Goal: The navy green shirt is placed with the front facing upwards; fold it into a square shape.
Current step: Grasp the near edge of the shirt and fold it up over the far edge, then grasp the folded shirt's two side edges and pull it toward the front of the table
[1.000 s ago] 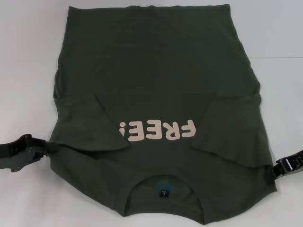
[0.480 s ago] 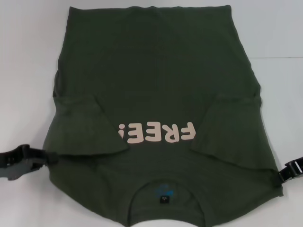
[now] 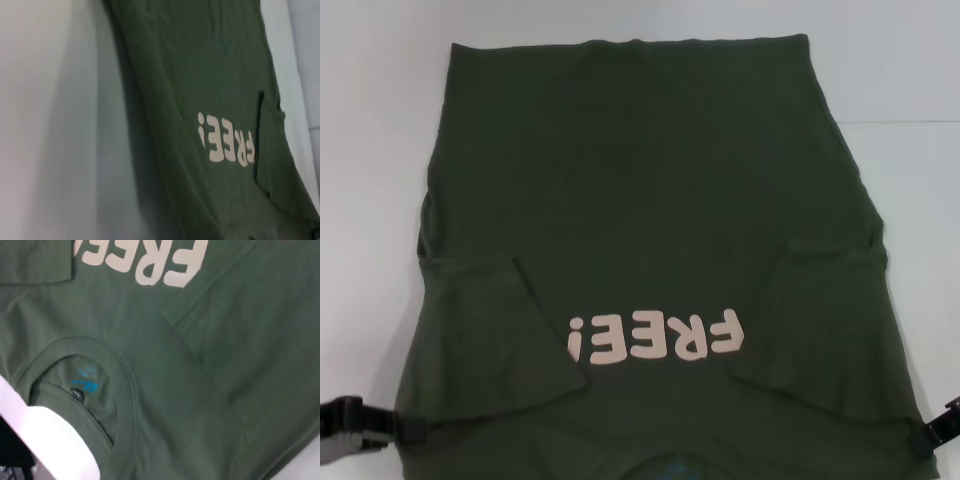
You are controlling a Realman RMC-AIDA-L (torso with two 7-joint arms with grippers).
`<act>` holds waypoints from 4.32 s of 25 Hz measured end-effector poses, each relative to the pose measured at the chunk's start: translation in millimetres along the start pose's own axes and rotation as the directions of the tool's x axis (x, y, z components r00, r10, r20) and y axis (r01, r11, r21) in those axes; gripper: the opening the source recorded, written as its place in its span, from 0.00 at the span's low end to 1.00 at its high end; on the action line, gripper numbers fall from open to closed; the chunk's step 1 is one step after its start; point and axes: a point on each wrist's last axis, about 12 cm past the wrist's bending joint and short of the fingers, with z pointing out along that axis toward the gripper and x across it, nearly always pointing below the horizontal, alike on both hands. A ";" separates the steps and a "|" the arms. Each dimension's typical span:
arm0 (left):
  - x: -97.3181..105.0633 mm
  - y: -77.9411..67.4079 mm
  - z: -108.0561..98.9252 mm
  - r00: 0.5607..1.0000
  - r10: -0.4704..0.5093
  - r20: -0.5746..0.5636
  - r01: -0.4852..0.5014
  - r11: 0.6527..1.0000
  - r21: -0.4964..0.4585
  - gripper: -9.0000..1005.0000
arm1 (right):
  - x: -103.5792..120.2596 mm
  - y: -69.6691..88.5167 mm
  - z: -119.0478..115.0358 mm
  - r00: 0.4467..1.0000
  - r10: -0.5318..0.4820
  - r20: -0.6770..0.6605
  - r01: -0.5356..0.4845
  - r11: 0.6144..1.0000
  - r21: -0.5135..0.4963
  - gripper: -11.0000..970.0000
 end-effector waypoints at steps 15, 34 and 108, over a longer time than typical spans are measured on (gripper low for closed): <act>-88.4 -23.5 37.3 0.988 -0.025 0.152 0.043 0.992 -0.115 0.06 | -46.3 -19.8 -27.7 0.853 0.116 0.510 -0.145 0.989 0.017 0.05; -180.7 -65.6 87.1 0.867 0.241 0.436 -0.043 0.908 -0.417 0.08 | -125.4 -15.0 -4.5 0.690 -0.076 0.719 -0.229 0.920 0.317 0.07; -103.0 -8.4 64.9 0.819 0.367 0.441 -0.238 0.917 -0.321 0.78 | -16.5 -30.9 2.3 0.584 0.251 0.772 -0.151 0.968 -0.201 0.79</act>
